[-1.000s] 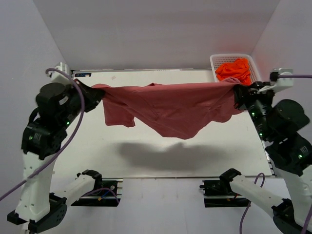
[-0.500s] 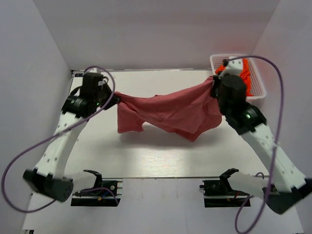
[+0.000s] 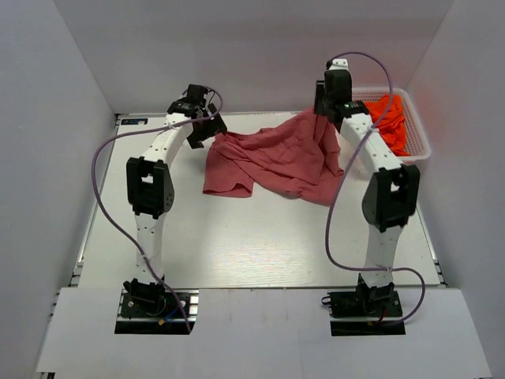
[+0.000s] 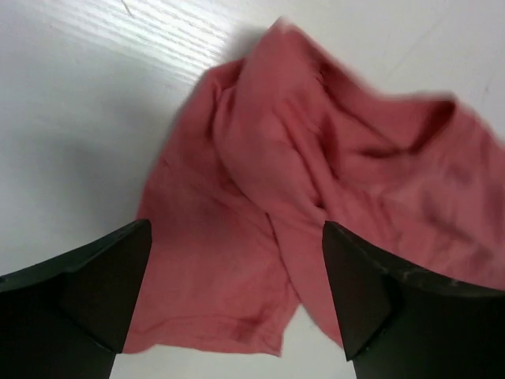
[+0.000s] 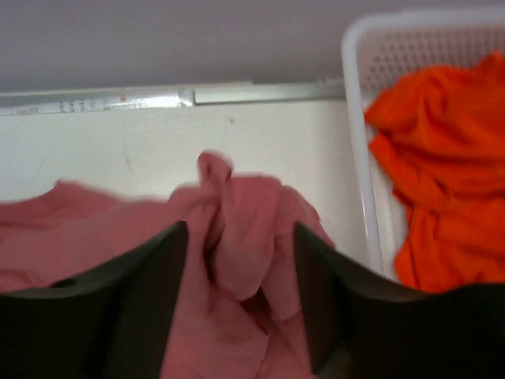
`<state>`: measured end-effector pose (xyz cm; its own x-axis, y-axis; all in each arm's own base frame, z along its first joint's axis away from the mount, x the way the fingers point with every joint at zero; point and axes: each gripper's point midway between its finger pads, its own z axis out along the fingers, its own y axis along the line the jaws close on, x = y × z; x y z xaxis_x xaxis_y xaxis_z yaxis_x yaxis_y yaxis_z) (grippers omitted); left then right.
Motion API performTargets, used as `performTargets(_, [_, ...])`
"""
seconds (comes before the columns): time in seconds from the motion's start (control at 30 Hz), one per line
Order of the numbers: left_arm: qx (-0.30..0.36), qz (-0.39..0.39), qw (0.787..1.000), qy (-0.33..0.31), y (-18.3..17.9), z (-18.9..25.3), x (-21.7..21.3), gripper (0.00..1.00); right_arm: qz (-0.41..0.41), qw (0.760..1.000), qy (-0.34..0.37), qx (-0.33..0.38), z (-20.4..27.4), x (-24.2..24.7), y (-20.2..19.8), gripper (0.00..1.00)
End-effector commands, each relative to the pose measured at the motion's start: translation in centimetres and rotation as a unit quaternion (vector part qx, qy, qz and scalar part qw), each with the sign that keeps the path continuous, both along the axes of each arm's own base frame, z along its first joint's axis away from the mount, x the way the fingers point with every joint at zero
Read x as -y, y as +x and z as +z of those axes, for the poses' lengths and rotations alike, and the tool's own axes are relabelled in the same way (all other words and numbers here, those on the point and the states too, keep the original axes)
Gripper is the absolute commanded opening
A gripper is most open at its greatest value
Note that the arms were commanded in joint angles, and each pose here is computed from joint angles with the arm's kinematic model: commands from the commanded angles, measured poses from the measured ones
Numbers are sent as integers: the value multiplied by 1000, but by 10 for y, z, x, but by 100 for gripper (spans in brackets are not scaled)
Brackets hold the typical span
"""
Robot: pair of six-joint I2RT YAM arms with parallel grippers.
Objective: Fold and stack the t-shirts
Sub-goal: Flatten out the tshirt
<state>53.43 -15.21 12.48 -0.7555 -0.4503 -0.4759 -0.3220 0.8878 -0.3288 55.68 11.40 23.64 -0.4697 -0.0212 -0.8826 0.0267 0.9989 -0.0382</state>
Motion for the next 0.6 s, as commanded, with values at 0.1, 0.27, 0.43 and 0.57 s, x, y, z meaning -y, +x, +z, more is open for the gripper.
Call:
performTargets(0.1, [39, -26, 999, 7, -16, 50, -12, 100, 118, 991, 65, 13, 29, -45, 14, 90])
performTargets(0.27, [-11, -18, 1000, 21, -89, 27, -35, 100, 121, 989, 87, -19, 27, -39, -32, 90])
performTargets(0.43, [-82, -11, 996, 13, -153, -23, -43, 100, 79, 983, 141, -87, -3, -27, -104, 90])
performTargets(0.57, [-94, -13, 995, -2, -165, -47, -40, 94, 47, 980, 158, -113, -23, -11, -156, 90])
